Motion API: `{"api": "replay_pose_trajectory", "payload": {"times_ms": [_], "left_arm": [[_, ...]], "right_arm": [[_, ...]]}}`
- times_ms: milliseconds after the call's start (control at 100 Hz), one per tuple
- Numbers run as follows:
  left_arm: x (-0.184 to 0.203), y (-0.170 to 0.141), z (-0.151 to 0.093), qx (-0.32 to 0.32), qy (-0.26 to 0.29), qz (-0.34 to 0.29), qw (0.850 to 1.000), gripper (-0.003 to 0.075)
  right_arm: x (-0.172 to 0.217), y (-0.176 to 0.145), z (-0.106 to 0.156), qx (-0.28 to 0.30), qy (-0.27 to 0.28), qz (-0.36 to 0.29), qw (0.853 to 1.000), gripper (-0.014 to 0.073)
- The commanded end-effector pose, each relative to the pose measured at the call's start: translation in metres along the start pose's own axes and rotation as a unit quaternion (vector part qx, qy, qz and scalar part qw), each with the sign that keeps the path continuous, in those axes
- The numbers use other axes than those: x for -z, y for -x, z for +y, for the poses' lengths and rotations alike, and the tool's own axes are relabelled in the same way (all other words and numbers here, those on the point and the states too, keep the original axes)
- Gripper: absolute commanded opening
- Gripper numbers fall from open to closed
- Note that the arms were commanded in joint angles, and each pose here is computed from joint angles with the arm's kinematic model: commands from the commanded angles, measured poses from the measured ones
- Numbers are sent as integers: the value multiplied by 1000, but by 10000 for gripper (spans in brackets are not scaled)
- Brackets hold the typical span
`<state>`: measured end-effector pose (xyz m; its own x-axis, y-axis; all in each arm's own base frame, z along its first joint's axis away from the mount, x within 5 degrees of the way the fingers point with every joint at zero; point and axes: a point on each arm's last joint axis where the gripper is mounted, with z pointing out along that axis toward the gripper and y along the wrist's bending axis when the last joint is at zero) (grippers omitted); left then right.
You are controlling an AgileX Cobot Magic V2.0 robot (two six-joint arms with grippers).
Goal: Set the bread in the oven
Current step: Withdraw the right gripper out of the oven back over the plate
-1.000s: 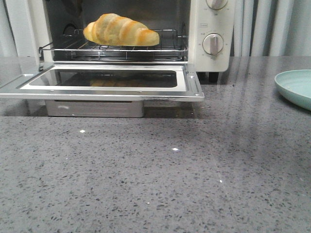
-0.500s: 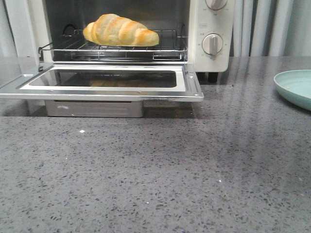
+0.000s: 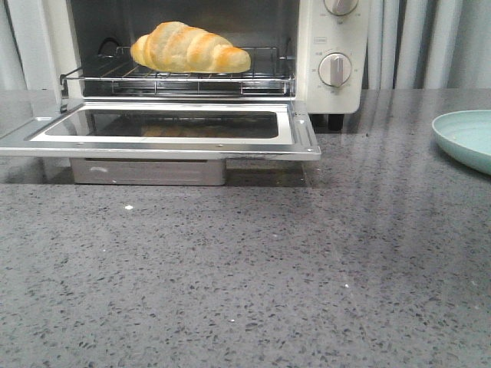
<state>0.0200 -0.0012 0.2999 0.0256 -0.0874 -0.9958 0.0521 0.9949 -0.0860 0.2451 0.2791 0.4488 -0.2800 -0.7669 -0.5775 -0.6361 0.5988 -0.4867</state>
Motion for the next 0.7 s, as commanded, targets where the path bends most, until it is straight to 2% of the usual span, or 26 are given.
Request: {"api": "replay_pose_trajectory", "payload": {"times_ms": [0, 150, 330, 550, 690], "left_arm": [[1, 1, 0, 2, -5, -51, 999, -21], [-10, -25, 2, 2, -2, -14, 1000, -21], [-17, -34, 3, 2, -4, -58, 998, -21], [-19, -41, 4, 4, -4, -52, 999, -21], [-19, -41, 4, 4, -4, -52, 999, -21]], "right_arm": [[33, -7, -22, -22, -24, -10, 999, -57], [34, -12, -21, -22, -22, -2, 1000, -69], [34, -27, -18, -31, -21, 19, 999, -69], [35, -51, -30, -51, -31, 47, 997, -69], [36, -55, -36, -59, -37, 50, 996, -70]]}}
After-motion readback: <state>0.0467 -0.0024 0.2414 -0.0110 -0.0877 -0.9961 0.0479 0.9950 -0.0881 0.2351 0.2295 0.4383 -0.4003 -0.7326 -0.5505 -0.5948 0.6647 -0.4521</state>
